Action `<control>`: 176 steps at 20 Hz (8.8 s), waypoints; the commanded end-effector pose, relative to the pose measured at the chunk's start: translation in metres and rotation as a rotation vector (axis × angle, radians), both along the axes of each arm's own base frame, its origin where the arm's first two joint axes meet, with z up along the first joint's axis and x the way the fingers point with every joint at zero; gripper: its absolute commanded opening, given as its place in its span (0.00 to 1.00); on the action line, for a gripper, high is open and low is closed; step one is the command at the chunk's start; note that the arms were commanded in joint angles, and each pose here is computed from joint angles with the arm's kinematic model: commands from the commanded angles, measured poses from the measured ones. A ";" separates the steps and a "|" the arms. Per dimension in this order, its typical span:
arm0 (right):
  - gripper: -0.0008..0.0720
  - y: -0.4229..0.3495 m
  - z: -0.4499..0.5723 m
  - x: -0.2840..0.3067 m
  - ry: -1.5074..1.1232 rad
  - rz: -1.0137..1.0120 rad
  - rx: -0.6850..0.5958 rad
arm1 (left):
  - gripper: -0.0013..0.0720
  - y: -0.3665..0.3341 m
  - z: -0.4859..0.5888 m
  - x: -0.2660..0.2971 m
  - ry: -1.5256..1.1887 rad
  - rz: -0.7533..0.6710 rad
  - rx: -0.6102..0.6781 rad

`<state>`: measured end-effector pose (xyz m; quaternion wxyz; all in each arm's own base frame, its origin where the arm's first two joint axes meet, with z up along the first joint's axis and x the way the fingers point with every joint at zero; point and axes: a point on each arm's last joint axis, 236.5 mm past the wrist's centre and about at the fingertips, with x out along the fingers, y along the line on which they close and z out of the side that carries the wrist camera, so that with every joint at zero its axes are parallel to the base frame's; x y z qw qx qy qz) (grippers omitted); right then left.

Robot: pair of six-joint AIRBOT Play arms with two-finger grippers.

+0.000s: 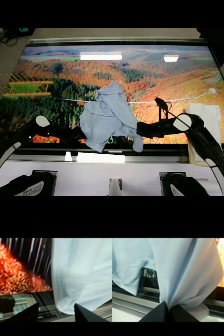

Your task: Fold the shirts.

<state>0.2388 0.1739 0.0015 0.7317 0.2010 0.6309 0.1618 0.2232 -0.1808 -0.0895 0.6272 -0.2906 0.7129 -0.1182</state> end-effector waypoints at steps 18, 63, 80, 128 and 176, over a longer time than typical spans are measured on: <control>0.04 -0.069 0.215 0.090 -0.688 -0.069 -0.261 | 0.06 0.034 0.434 0.118 -1.426 -0.018 -0.021; 0.17 -0.035 -0.004 0.322 -0.345 -0.356 -0.330 | 0.12 0.091 0.163 0.307 -0.896 0.208 0.130; 0.61 -0.175 -0.024 0.204 0.139 -0.244 -0.182 | 0.62 0.127 -0.011 0.146 -0.140 0.224 0.075; 0.04 -0.216 0.505 -0.047 -1.326 -0.589 -0.506 | 0.05 0.084 0.696 -0.055 -2.012 0.199 0.120; 0.04 -0.218 -0.077 0.179 0.143 -0.199 -0.430 | 0.06 0.097 0.029 0.238 -0.308 -0.136 0.082</control>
